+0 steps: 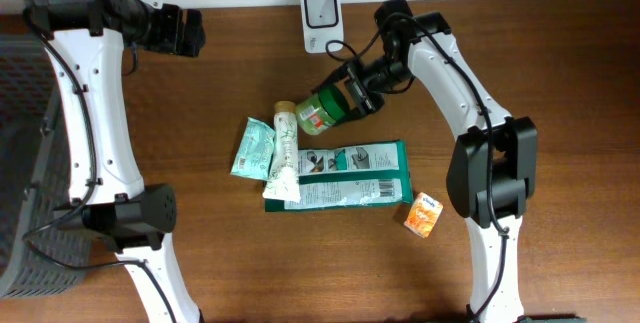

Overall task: Scan the item barcode
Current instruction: 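Raise the jar with the right gripper and hold it under the scanner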

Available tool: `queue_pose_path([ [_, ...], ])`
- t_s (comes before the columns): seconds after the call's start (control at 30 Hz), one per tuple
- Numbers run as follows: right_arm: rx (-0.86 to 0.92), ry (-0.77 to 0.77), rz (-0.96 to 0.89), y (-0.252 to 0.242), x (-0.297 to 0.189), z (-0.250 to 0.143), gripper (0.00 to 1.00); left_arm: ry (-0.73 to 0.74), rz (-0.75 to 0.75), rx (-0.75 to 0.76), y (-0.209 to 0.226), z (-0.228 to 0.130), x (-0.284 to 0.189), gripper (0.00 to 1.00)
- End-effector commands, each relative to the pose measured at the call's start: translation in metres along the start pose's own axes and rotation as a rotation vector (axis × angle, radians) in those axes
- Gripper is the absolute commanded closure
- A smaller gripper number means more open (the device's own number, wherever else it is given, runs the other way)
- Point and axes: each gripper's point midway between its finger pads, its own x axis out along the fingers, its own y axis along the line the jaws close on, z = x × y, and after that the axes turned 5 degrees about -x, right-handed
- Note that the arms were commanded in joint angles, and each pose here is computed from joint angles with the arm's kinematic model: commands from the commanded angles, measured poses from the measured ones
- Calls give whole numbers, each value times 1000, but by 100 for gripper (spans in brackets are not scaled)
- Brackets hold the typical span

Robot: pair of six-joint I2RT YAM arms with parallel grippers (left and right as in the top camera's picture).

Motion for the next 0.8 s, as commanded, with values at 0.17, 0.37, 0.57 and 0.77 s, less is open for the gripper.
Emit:
queue_pose_path([
  [0.17,-710,-355,-227,2,-21,67,55,-18,-3,18,0,3,-5,1],
  [0.37,-1015,-766,-204,94,-74,96,54,-18,-2,18,0,3,-5,1],
  [0.57,-1135,-1421,-258,188,-125,106,56,-18,-2,18,0,3,-5,1],
  [0.77,-1266,-1598,-279,212,-103,129,56,-18,-2,18,0,3,-5,1],
])
